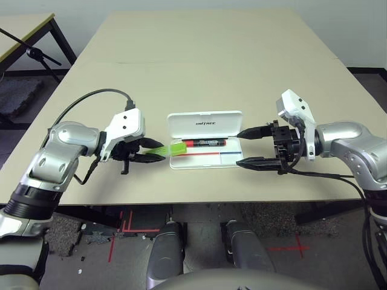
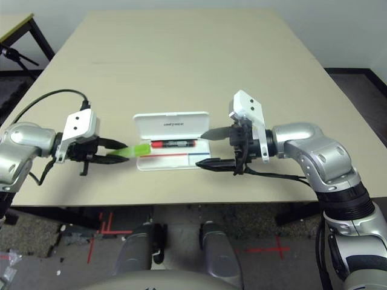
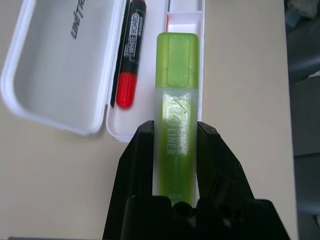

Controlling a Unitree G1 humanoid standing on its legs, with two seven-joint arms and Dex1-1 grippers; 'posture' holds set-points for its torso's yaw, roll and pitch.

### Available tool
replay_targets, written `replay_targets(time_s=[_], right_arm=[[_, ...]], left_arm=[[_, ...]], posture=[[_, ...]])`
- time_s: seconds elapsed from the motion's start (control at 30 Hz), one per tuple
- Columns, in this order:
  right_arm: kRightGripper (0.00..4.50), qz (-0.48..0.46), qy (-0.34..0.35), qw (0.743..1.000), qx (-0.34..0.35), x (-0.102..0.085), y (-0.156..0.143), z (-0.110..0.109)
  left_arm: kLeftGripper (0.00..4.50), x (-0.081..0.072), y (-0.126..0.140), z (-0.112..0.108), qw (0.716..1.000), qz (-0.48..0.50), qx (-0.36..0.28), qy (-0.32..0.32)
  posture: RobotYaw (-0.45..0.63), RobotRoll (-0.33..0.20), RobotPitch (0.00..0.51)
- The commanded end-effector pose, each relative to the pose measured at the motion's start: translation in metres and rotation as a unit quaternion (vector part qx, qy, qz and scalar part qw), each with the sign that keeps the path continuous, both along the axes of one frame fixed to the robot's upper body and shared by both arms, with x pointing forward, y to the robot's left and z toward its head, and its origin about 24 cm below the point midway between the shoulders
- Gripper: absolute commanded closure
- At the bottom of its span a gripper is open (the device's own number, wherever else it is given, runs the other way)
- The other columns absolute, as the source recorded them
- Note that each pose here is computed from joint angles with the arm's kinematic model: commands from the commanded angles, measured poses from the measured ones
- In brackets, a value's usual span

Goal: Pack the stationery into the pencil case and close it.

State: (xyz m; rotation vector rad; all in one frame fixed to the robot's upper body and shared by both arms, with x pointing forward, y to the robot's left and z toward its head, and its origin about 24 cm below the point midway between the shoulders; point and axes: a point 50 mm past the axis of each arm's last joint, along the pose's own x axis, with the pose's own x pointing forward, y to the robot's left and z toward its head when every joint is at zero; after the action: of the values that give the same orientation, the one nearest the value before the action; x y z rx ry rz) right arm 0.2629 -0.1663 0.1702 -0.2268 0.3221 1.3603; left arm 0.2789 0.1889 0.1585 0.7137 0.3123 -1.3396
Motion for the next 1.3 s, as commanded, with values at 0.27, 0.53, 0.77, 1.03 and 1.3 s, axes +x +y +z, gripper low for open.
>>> replay_targets(time_s=[0.27,0.53,0.77,1.03,1.3], right_arm=[[0.00,-0.034,-0.011,0.998,-0.044,0.005,-0.022,-0.003],[0.00,-0.043,-0.013,0.998,-0.047,0.006,-0.024,-0.004],[0.00,-0.047,-0.013,0.998,-0.047,0.005,-0.025,-0.005],[0.00,-0.054,-0.022,0.997,-0.046,0.006,-0.024,-0.006],[0.00,-0.058,-0.028,0.997,-0.044,0.009,-0.022,-0.006]], left_arm=[[3.42,0.014,-0.046,-0.007,0.999,-0.039,0.014,-0.005],[3.42,0.012,-0.064,-0.026,0.997,-0.069,0.030,0.021],[3.42,0.013,-0.063,-0.032,0.997,-0.061,0.035,0.026],[3.42,0.014,-0.063,-0.034,0.998,-0.053,0.039,0.021],[0.83,0.012,-0.059,-0.033,0.998,-0.048,0.047,0.021]], posture=[[-0.09,0.000,0.103],[-0.11,0.000,0.102],[-0.12,0.000,0.104],[-0.12,0.000,0.109],[-0.11,0.000,0.108]])
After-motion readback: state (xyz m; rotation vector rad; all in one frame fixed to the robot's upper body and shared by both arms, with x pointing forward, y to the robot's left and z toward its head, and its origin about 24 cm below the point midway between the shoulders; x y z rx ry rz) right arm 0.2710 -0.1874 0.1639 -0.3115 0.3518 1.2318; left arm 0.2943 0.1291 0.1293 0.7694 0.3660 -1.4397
